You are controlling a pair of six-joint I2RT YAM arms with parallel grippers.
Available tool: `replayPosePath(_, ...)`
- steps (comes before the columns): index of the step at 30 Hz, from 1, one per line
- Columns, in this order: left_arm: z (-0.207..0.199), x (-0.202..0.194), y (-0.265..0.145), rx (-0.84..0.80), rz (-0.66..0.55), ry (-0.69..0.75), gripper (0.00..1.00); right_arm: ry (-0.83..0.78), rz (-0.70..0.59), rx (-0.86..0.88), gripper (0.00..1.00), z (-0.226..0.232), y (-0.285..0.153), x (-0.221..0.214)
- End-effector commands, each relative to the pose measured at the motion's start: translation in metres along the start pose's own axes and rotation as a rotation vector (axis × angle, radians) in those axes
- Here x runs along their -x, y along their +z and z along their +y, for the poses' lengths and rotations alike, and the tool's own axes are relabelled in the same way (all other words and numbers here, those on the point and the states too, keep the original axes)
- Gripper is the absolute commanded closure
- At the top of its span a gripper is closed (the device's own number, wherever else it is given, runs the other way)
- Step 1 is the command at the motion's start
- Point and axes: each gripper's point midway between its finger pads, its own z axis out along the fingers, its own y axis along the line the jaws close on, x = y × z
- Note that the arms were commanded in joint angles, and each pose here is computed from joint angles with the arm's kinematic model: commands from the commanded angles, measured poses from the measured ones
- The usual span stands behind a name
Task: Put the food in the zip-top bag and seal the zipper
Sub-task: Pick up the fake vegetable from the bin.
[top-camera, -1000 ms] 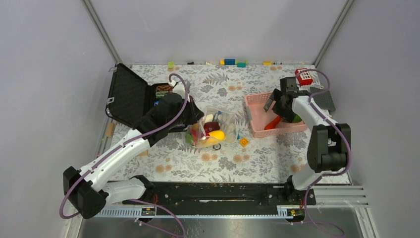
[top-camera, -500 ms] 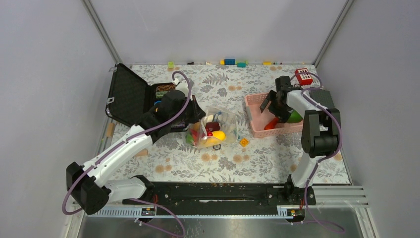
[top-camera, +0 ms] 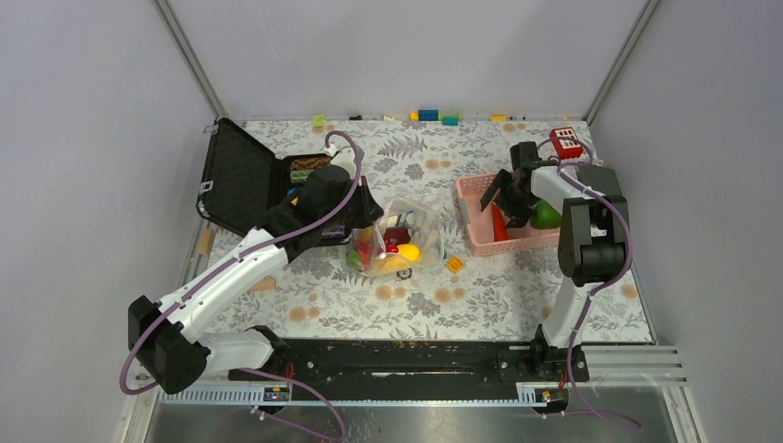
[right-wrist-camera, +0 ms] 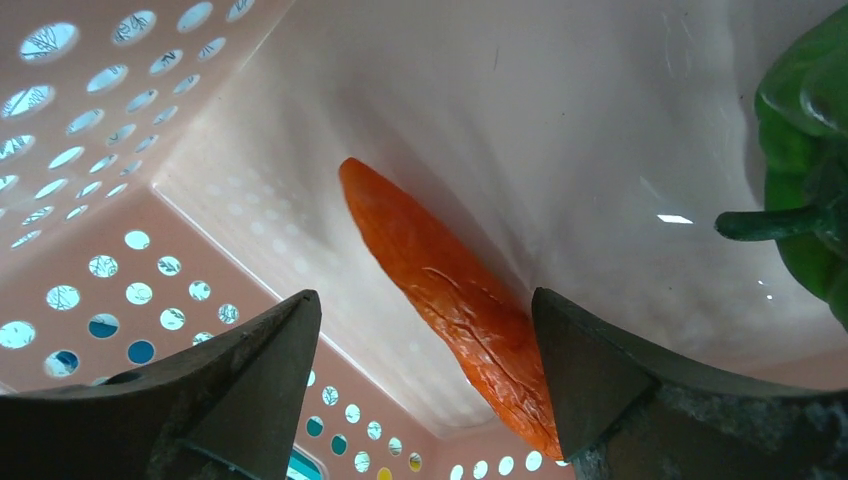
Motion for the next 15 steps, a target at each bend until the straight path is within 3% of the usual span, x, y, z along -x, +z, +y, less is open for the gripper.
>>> replayPosePath(1, -0.006, 0.023, -0.008, -0.003, -0.067, 0.012, 1.00, -0.037, 0.015, -0.005, 0.16, 0.003, -0.005, -0.003)
replayPosePath(15, -0.007, 0.020, -0.004, -0.008, -0.052, 0.017, 1.00, -0.140, 0.022, -0.176, 0.34, -0.033, -0.006, -0.007)
